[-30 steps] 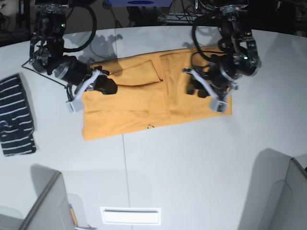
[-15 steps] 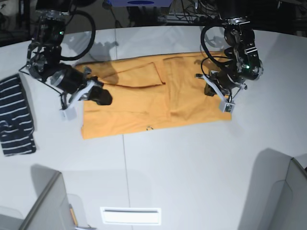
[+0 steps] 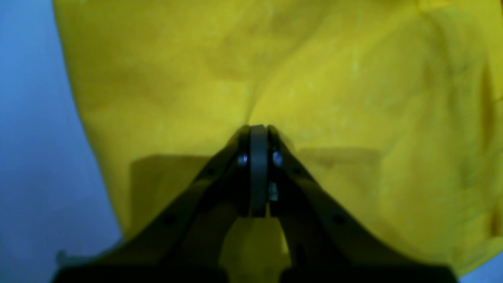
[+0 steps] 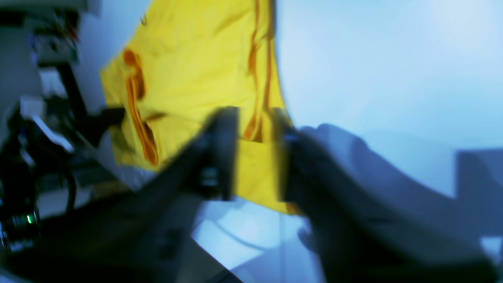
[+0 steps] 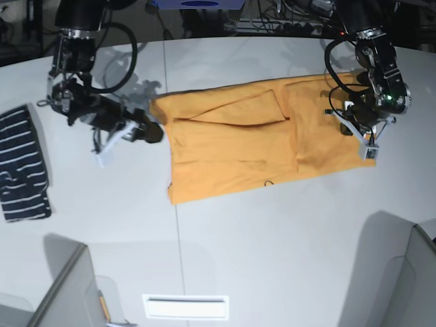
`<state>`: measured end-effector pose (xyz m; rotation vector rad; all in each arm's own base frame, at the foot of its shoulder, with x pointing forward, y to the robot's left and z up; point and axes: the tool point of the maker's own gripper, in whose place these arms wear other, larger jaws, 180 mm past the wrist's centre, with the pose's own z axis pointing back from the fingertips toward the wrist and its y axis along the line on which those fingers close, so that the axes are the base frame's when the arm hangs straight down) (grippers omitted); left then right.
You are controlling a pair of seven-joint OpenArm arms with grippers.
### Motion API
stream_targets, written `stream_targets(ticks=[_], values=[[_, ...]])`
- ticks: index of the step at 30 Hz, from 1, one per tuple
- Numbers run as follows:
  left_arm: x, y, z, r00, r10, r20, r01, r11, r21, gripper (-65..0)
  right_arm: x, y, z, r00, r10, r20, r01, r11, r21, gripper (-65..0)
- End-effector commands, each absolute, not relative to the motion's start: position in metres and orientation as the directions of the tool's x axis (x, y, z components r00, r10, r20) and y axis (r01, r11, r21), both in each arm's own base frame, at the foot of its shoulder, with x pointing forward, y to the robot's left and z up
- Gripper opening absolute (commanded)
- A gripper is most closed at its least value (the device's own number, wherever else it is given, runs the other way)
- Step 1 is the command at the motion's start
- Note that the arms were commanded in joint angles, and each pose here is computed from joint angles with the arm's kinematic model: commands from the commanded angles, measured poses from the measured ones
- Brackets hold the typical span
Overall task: Fold the T-shirt properly
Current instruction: 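Lay the folded end down and open the left gripper, raising it, then grasp the other end of the folded shirt with the right gripper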
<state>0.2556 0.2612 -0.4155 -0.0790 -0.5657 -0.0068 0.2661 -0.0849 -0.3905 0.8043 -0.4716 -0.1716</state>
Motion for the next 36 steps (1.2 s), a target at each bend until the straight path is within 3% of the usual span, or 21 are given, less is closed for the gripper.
stream_targets(ticks=[1,3,4,9,19,27,36], values=[[0.269,0.267,-0.399,0.807,0.015,0.590,0.035,0.997,-0.073,-65.0,0.277,-0.078,-0.377,0.877,-0.311,0.366,-0.075,0.664,0.744,-33.2],[0.273,0.267,-0.391,0.790,0.035,0.612,0.034,0.994,-0.102,-65.0,0.284,-0.065,-0.378,0.899,-0.284,0.333,-0.086,0.633,0.770,-24.6],[0.275,0.268,-0.388,0.784,0.038,0.620,0.038,0.993,-0.109,-65.0,0.289,-0.062,-0.378,0.904,-0.281,0.323,-0.084,0.623,0.778,-23.3],[0.256,0.309,-0.358,0.727,0.117,0.677,-0.053,0.992,-0.115,-65.0,0.317,-0.069,-0.388,0.914,-0.274,0.301,-0.056,0.648,0.760,-24.6],[0.172,0.417,-0.307,0.718,0.110,0.687,-0.257,0.960,0.115,-65.0,0.336,-0.094,-0.426,0.944,-0.196,0.267,-0.014,0.780,0.625,-23.7],[0.147,0.451,-0.292,0.772,0.021,0.635,-0.252,0.928,0.276,-65.0,0.302,-0.054,-0.445,0.961,0.060,0.271,-0.217,0.770,0.600,-24.5],[0.153,0.448,-0.298,0.792,-0.006,0.610,-0.227,0.925,0.304,-65.0,0.279,-0.027,-0.474,0.981,0.029,0.193,-0.150,0.743,0.652,-24.5]])
